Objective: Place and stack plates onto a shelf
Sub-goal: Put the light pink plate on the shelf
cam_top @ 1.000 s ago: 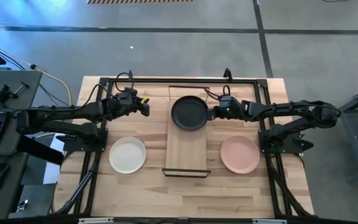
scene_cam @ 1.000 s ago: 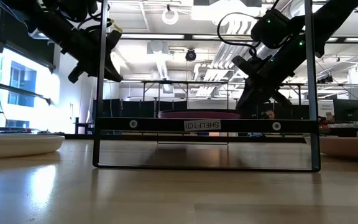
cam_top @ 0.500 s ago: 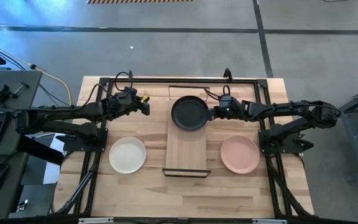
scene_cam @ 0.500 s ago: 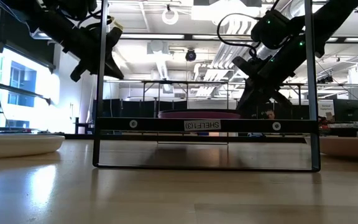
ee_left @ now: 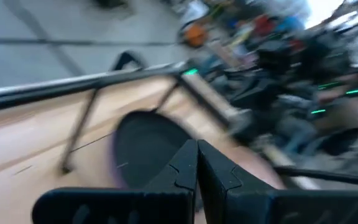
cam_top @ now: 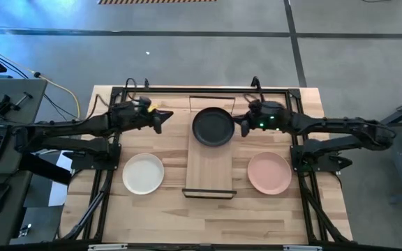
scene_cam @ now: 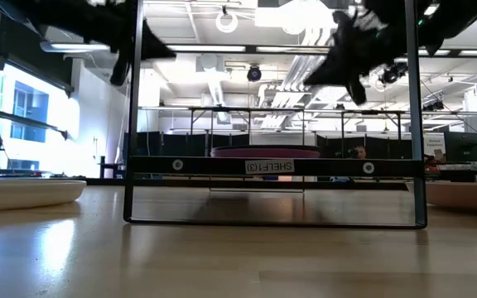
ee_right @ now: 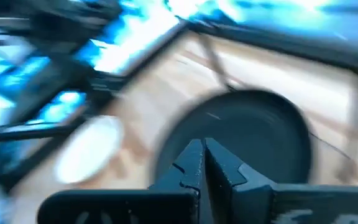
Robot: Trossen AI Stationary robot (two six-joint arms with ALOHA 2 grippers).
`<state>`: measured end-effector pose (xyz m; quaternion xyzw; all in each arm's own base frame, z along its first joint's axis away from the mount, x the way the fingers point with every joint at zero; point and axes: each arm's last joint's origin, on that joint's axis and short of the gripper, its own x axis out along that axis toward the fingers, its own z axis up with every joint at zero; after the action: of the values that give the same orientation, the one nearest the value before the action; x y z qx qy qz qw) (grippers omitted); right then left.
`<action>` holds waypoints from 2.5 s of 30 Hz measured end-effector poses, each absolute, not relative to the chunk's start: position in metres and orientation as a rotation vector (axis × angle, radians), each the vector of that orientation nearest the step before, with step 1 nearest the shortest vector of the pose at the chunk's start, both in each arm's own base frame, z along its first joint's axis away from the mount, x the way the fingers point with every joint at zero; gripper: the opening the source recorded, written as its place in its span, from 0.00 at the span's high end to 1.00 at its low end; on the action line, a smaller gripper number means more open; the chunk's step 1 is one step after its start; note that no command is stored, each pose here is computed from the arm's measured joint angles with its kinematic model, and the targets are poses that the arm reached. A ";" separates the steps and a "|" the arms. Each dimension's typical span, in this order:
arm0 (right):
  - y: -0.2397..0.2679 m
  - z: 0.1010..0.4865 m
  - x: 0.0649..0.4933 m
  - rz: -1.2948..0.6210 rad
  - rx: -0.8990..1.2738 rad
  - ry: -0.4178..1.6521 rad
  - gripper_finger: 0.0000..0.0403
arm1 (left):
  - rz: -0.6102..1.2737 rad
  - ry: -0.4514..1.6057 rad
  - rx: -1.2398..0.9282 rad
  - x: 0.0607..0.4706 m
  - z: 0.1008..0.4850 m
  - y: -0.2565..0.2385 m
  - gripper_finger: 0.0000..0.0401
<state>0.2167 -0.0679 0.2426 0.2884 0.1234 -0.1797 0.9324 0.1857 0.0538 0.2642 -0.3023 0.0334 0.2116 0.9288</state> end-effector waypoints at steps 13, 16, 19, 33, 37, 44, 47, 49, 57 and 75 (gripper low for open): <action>-0.040 0.295 0.187 -0.120 0.417 -0.008 1.00 | 0.249 -0.147 -0.472 0.170 0.299 0.021 1.00; -0.039 0.296 0.186 -0.119 0.426 -0.014 1.00 | 0.252 -0.158 -0.470 0.170 0.300 0.022 1.00; -0.039 0.296 0.186 -0.116 0.449 -0.018 1.00 | 0.255 -0.161 -0.485 0.170 0.300 0.022 1.00; -0.039 0.297 0.186 -0.104 0.444 -0.023 1.00 | 0.273 -0.166 -0.494 0.170 0.300 0.023 0.99; -0.039 0.297 0.186 -0.104 0.444 -0.022 1.00 | 0.281 -0.168 -0.494 0.170 0.300 0.023 0.97; -0.039 0.293 0.186 -0.109 0.461 0.014 1.00 | 0.286 -0.166 -0.478 0.170 0.300 0.023 0.96; -0.040 0.278 0.186 -0.182 0.554 0.151 0.99 | 0.286 -0.166 -0.478 0.170 0.300 0.023 0.96; -0.039 0.262 0.182 -0.238 0.610 0.309 0.95 | 0.286 -0.166 -0.478 0.170 0.300 0.023 0.96; -0.028 0.224 0.149 -0.343 0.786 0.922 0.63 | 0.286 -0.165 -0.481 0.170 0.300 0.023 0.96; -0.027 0.161 0.138 -0.457 0.728 1.364 0.40 | 0.289 -0.167 -0.479 0.170 0.300 0.023 0.96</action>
<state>0.1379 -0.0271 0.1605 0.3259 0.6103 -0.2048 0.6924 0.1699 0.0230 0.3000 -0.2362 -0.0824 0.1424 0.9577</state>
